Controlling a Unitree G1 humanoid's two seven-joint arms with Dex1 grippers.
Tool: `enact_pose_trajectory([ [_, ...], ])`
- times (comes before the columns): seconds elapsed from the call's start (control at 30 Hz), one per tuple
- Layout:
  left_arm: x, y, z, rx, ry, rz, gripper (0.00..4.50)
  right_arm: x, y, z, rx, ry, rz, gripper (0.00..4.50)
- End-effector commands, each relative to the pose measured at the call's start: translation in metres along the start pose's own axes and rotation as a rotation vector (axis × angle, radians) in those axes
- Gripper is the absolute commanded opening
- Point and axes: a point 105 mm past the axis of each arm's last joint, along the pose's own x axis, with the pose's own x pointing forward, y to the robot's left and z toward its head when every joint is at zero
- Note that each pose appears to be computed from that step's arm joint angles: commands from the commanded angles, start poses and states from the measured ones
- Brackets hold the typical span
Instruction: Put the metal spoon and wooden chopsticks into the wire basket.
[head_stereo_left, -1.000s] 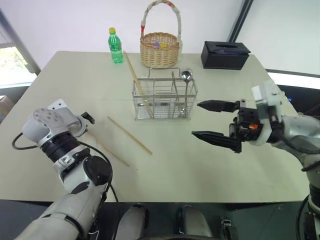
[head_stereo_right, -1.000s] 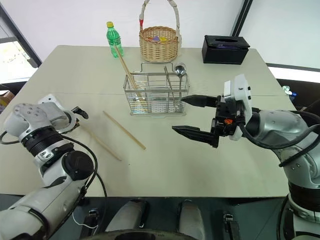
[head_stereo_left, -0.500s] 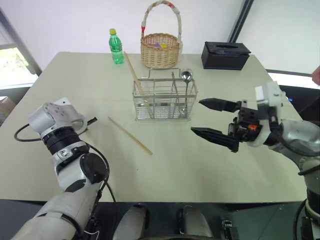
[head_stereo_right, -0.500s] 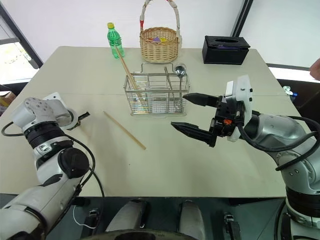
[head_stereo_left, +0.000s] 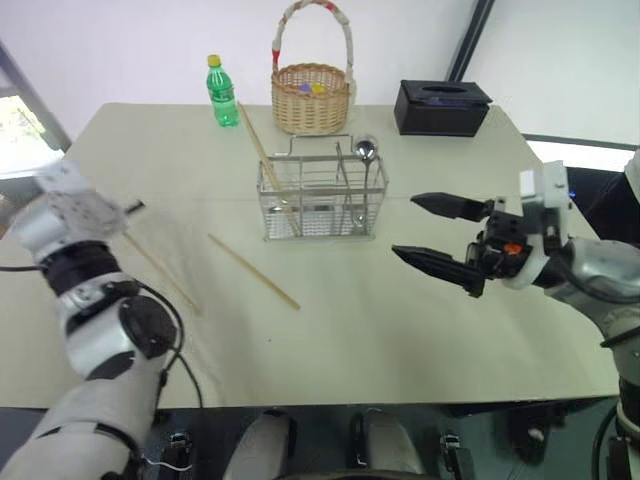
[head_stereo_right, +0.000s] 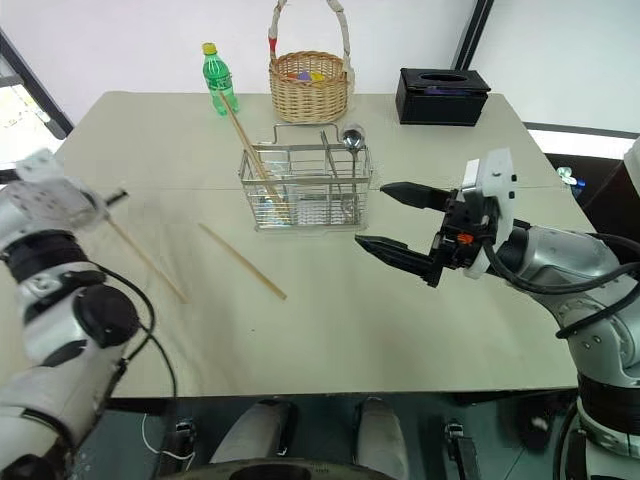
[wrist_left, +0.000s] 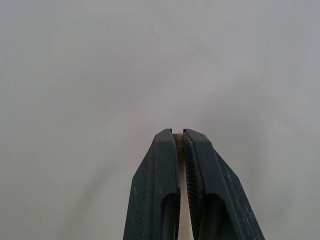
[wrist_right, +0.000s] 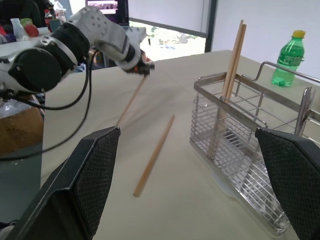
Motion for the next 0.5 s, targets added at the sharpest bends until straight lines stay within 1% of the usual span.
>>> enact_pose_trajectory([
  [0.03,-0.023,-0.015,0.088,-0.104,-0.354,-0.117,0.06,0.000,0.004,0.012,-0.021,-0.034,-0.002,4.50],
  [0.1,-0.045,-0.032,0.132,-0.226,-0.515,-0.261,0.06,0.002,0.009,0.010,-0.007,-0.038,0.000,4.50],
  [0.17,-0.061,-0.044,0.155,-0.307,-0.597,-0.366,0.06,0.003,0.012,0.009,0.003,-0.040,-0.002,4.50],
  [0.2,-0.066,-0.051,0.162,-0.343,-0.609,-0.412,0.06,0.003,0.013,0.008,0.005,-0.040,-0.004,4.50],
  [0.23,-0.071,-0.059,0.167,-0.381,-0.615,-0.462,0.06,0.004,0.014,0.007,0.008,-0.040,-0.007,4.50],
  [0.33,-0.094,-0.096,0.178,-0.480,-0.607,-0.666,0.06,0.005,0.018,0.004,0.022,-0.052,-0.024,4.50],
  [0.43,-0.115,-0.131,0.176,-0.455,-0.595,-0.827,0.06,0.004,0.020,0.003,0.030,-0.061,-0.044,4.50],
  [0.5,-0.130,-0.155,0.169,-0.404,-0.597,-0.934,0.06,0.003,0.020,0.002,0.036,-0.065,-0.064,4.50],
])
